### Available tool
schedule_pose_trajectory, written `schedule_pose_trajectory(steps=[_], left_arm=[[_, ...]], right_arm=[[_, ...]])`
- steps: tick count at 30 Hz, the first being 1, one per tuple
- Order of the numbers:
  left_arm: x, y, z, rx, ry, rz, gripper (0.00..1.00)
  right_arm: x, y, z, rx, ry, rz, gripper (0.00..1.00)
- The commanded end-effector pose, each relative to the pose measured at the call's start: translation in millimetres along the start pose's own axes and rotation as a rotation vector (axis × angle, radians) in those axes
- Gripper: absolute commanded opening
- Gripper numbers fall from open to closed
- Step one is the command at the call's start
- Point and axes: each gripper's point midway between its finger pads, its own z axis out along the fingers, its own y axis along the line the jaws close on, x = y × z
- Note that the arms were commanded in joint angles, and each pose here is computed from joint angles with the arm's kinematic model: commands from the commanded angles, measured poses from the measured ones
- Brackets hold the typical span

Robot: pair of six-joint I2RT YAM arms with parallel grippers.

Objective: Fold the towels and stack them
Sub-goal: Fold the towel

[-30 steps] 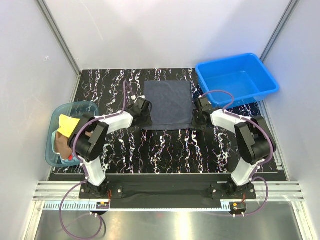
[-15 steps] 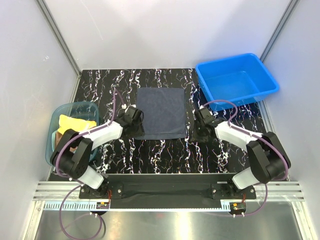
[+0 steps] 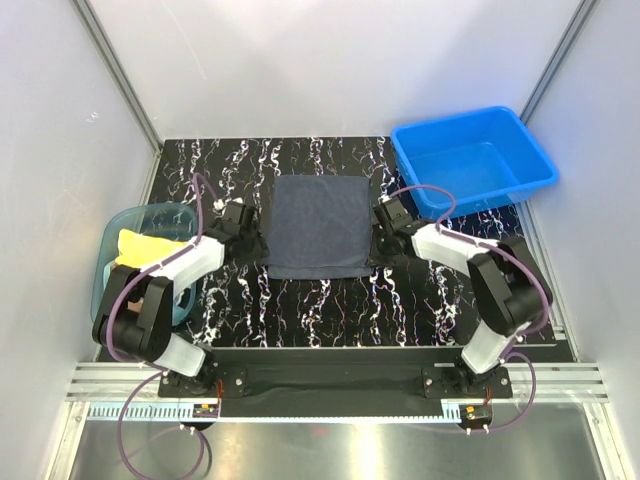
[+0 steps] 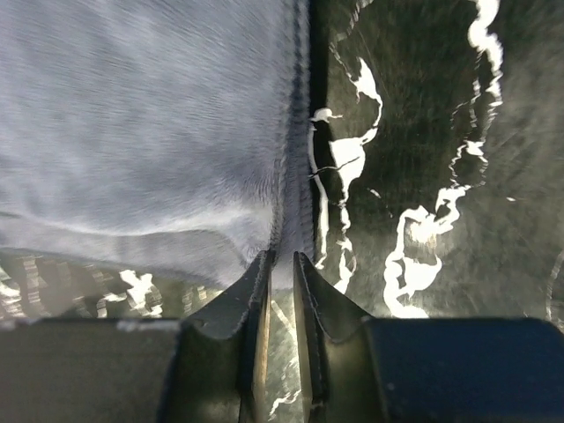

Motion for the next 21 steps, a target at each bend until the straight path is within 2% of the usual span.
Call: schedule_pose_trajectory(steps=[1, 4, 9, 16, 21], left_arm=[[-10, -4, 0, 0.007, -0.077, 0.009, 0.48], [-9, -1, 4, -0.004, -0.082, 0.006, 0.48], [-6, 3, 10, -0.018, -0.069, 0.01, 0.49], [-5, -4, 18, 0.049, -0.023, 0.001, 0.48], [8, -11, 25, 0.094, 0.04, -0.005, 0.45]], right_arm=[[4, -3, 10, 0.044, 0.028, -0.039, 0.22], [19, -18, 15, 0.095, 0.074, -0.063, 0.21], [16, -40, 2, 0.199, 0.036, -0.082, 0.2], [-5, -6, -25, 0.073, -0.026, -0.067, 0.26], [-13, 8, -19, 0.025, -0.031, -0.037, 0.27]])
